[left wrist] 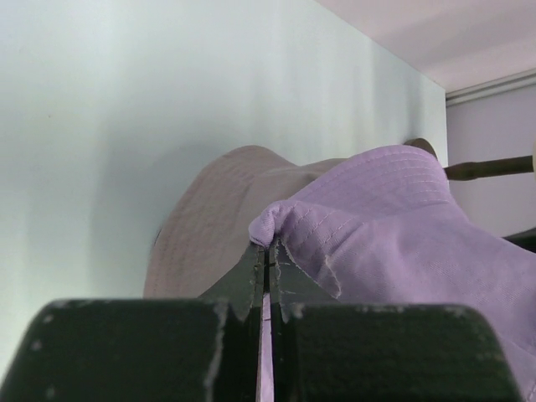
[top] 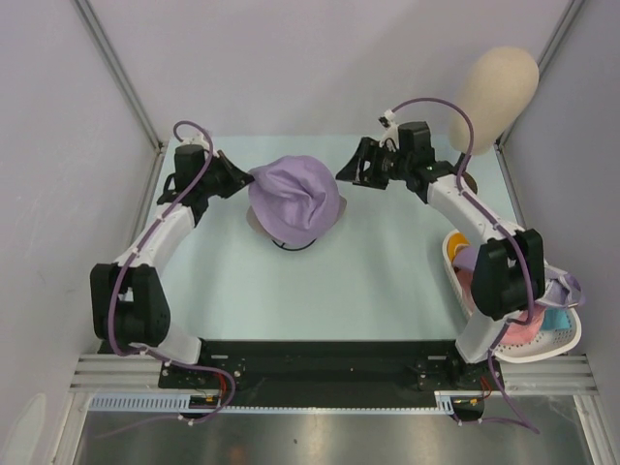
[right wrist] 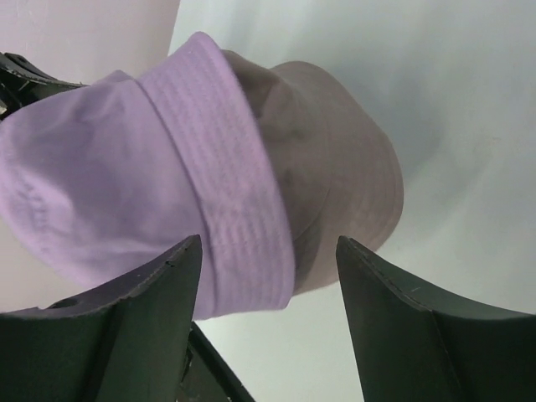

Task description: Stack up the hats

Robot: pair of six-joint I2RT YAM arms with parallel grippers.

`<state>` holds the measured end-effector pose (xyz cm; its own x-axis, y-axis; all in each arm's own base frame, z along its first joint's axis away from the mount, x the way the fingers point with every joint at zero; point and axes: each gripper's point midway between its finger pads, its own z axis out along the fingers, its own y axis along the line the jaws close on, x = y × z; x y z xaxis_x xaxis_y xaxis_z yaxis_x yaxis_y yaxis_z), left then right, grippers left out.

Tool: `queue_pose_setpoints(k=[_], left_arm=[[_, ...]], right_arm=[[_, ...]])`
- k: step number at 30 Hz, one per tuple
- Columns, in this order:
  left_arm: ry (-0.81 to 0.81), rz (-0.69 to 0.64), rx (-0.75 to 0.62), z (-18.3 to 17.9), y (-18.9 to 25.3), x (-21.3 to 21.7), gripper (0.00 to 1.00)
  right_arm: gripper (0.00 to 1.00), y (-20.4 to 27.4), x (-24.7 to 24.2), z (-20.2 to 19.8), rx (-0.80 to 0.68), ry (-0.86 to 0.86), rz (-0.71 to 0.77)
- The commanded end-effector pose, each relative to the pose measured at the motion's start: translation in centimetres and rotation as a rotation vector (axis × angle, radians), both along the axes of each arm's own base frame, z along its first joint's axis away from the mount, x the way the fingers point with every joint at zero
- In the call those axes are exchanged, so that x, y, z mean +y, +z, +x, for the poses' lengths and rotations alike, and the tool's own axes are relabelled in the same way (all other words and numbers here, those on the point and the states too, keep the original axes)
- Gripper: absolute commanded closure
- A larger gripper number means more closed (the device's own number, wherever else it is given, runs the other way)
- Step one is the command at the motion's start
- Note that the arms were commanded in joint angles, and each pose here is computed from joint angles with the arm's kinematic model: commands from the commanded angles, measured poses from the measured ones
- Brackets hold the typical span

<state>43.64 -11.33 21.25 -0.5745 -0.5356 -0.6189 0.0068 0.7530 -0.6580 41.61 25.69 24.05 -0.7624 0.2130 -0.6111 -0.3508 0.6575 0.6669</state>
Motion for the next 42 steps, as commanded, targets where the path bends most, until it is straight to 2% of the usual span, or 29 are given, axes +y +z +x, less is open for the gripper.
queue_pose_setpoints(k=[1,10,16,19,20,26,32,34,42], left_arm=[[0.001,0.005,-0.039,1.3,0.3,0.7,1.0],[-0.061,-0.008,-0.063,2.1,-0.2,0.1,1.0],[-0.071,-0.011,-0.085,2.5,0.1,0.0,1.0],[-0.073,-0.012,-0.095,2.7,0.2,0.0,1.0],[-0.073,-0.012,-0.096,2.8,0.2,0.0,1.0],[-0.069,-0.014,-0.109,2.9,0.7,0.1,1.0],[-0.034,-0.011,-0.09,3.1,0.3,0.8,1.0],[-0.015,-0.011,-0.067,3.2,-0.2,1.2,1.0],[0.003,-0.026,0.014,3.2,-2.7,1.6,1.0]], right_arm=[[0.29,1.7,2.2,1.4,-0.09,0.107,0.109],[0.28,2.2,4.7,2.3,-0.145,0.249,0.233],[0.37,1.5,5.8,3.1,-0.11,0.295,0.266],[0.49,1.1,6.2,3.2,-0.089,0.307,0.263],[0.61,0.9,6.1,3.4,-0.082,0.304,0.264],[1.0,0.6,6.1,3.5,-0.044,0.292,0.283],[1.0,-0.9,5.9,5.0,0.036,0.171,0.249],[1.0,-2.3,5.7,5.3,0.092,0.116,0.204],[1.0,-5.6,5.7,5.8,0.14,0.027,0.075]])
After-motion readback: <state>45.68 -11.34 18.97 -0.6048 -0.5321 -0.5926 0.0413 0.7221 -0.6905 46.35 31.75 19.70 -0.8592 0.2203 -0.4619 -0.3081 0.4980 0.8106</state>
